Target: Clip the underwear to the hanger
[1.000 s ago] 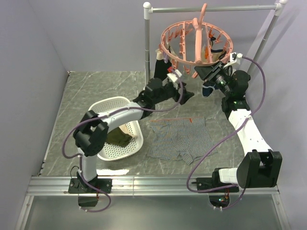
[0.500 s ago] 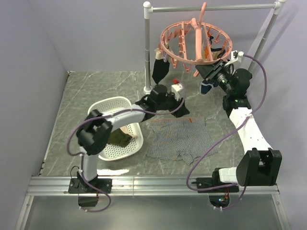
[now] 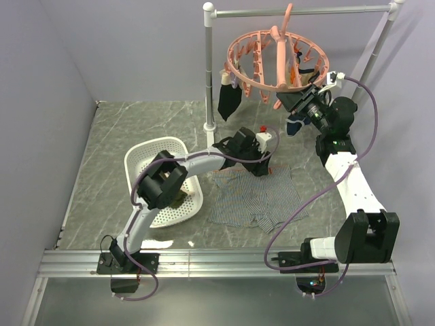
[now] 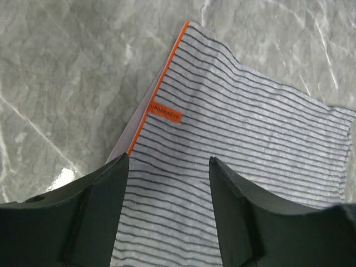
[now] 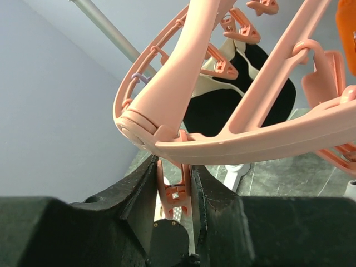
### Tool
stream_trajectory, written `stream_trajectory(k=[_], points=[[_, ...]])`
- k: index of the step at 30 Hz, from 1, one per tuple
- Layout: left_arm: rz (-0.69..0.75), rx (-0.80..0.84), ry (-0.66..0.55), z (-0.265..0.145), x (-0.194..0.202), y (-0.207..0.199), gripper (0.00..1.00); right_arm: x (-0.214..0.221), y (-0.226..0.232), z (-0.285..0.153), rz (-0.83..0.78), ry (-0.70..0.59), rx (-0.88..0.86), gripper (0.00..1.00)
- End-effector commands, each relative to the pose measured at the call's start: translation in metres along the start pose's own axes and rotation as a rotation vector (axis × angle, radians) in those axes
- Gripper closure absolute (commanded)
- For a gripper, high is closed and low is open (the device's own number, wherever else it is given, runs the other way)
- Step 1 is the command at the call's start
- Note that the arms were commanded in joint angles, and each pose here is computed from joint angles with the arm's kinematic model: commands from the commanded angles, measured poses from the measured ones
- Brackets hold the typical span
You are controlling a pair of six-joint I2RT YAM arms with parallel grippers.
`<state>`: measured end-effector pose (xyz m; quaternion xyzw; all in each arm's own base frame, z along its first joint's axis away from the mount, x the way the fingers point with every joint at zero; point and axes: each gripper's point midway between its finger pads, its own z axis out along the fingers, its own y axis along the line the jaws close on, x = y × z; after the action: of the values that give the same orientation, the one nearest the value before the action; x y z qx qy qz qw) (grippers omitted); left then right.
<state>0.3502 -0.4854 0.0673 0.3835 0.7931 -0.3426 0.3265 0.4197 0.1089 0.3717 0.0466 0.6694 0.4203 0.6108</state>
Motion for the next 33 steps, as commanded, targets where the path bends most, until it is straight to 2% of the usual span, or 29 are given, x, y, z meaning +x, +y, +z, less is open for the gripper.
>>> stream_trajectory(k=[1, 5, 12, 25, 33], points=[[0.027, 0.041, -0.029, -0.007, -0.024, 0.002, 0.35, -0.03, 0.02, 0.001, -0.071, -0.071, -0.056, 1.0], [-0.008, 0.123, -0.028, -0.013, -0.028, 0.003, 0.25, -0.029, 0.022, 0.0, -0.074, -0.07, -0.063, 1.0], [-0.1, 0.258, 0.037, -0.018, -0.022, 0.011, 0.23, -0.026, 0.022, -0.001, -0.079, -0.064, -0.072, 1.0], [-0.352, 0.427, 0.125, -0.019, 0.007, 0.023, 0.27, -0.024, 0.025, -0.004, -0.087, -0.064, -0.09, 1.0], [-0.426, 0.5, 0.172, -0.008, 0.02, 0.011, 0.3, -0.022, 0.021, -0.002, -0.086, -0.06, -0.083, 1.0]])
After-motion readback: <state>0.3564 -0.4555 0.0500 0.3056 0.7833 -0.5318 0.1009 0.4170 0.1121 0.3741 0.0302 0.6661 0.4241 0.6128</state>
